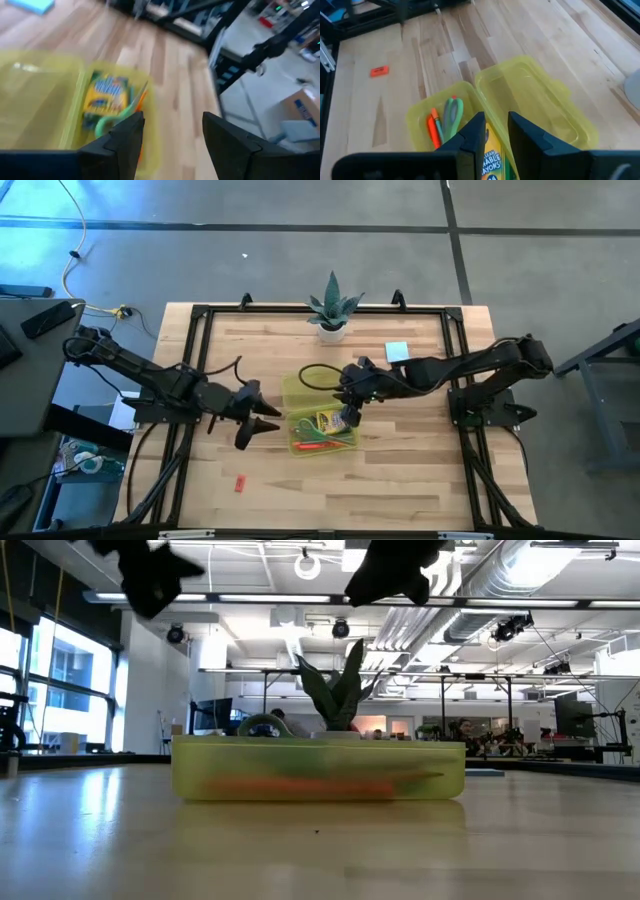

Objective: Pack school essentials
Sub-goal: Put the orange eraser into the yellow school supply box

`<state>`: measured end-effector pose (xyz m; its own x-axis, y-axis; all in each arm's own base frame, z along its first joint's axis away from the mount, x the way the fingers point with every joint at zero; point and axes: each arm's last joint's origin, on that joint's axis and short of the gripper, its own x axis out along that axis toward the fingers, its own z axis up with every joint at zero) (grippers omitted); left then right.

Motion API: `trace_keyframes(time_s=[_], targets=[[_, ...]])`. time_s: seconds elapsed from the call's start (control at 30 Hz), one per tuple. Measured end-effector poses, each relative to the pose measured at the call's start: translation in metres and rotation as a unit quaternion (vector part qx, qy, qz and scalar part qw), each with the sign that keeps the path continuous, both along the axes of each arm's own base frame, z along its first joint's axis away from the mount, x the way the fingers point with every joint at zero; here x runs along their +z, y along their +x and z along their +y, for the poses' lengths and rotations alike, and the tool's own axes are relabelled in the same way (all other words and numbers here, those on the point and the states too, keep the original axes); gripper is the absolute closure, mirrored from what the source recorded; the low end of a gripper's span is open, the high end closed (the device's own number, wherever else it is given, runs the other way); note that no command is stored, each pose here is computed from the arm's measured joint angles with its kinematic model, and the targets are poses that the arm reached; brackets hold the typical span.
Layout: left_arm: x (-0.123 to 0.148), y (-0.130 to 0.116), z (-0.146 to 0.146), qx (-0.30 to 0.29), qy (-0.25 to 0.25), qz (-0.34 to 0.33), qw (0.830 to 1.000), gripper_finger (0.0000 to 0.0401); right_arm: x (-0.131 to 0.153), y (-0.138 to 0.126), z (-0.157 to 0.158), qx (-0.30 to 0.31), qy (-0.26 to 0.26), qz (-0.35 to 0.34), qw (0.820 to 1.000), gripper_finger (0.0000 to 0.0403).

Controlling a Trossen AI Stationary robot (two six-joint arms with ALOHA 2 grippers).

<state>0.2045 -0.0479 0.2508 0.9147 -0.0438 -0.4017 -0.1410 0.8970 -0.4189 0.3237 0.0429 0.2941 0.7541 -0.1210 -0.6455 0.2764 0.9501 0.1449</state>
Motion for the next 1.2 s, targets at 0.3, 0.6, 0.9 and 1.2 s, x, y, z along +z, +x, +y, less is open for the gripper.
trace_keyframes(time_s=[0.3,0.6,0.9,1.2], targets=[[0.057,0.003,-0.001,-0.015,0.03,-0.033,0.999,0.0234,-0.003,-0.003,0.001,0.0,0.0,0.02,1.0,0.0328],[0.103,-0.006,-0.001,-0.006,0.036,-0.021,0.999,0.0248,-0.004,-0.004,0.001,0.0,-0.001,0.028,1.0,0.0328],[0.139,-0.02,-0.008,-0.006,0.017,-0.037,0.999,0.0259,-0.005,-0.004,0.001,0.0,-0.002,0.032,0.999,0.0328],[0.162,-0.021,-0.016,-0.014,-0.012,-0.038,0.999,0.027,-0.006,-0.005,0.001,-0.003,0.0,0.037,0.999,0.0328]])
